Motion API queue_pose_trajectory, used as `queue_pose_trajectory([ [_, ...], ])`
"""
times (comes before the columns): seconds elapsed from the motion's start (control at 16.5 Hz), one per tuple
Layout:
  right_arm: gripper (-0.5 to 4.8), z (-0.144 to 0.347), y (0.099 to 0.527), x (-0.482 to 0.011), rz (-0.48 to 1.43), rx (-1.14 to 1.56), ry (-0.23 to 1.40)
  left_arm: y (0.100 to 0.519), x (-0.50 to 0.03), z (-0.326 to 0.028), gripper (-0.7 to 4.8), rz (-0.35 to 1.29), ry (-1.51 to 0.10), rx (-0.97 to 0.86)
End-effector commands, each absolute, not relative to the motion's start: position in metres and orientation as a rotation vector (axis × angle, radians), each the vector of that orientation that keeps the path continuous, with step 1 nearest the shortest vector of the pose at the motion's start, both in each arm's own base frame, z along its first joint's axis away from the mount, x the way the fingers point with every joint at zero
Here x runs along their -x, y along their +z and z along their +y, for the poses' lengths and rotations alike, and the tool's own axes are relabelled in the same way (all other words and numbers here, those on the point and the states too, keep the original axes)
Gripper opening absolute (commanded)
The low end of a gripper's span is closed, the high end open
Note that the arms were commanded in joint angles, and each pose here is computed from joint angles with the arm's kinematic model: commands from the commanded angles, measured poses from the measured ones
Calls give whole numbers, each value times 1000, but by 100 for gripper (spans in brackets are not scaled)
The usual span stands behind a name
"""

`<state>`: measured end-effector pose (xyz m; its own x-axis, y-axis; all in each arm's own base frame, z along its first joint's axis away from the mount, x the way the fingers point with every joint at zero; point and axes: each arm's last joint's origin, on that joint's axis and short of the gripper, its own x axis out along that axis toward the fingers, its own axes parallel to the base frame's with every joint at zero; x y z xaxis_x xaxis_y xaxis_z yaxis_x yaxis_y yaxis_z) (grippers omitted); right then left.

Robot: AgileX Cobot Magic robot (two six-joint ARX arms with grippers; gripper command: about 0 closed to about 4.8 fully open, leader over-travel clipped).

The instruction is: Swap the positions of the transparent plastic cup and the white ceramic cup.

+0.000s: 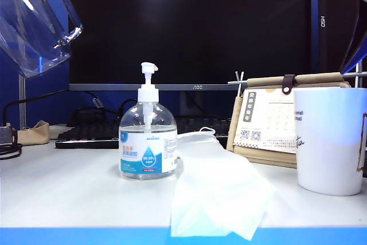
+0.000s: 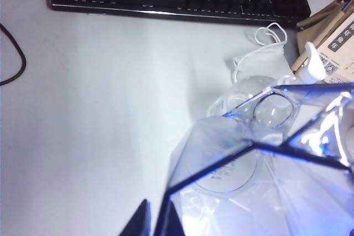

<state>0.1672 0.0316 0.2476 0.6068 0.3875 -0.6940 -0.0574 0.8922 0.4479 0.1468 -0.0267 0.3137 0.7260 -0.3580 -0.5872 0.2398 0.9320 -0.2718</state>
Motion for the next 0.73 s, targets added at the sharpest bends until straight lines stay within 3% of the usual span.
queue_pose_trajectory([
  [0.06,280,30,249,-169,866,-365,235,318,-147,-27,-6,652,-339,171],
  [0.73,269,35,223,-203,953,-367,218,318,-147,-27,-6,653,-345,166],
])
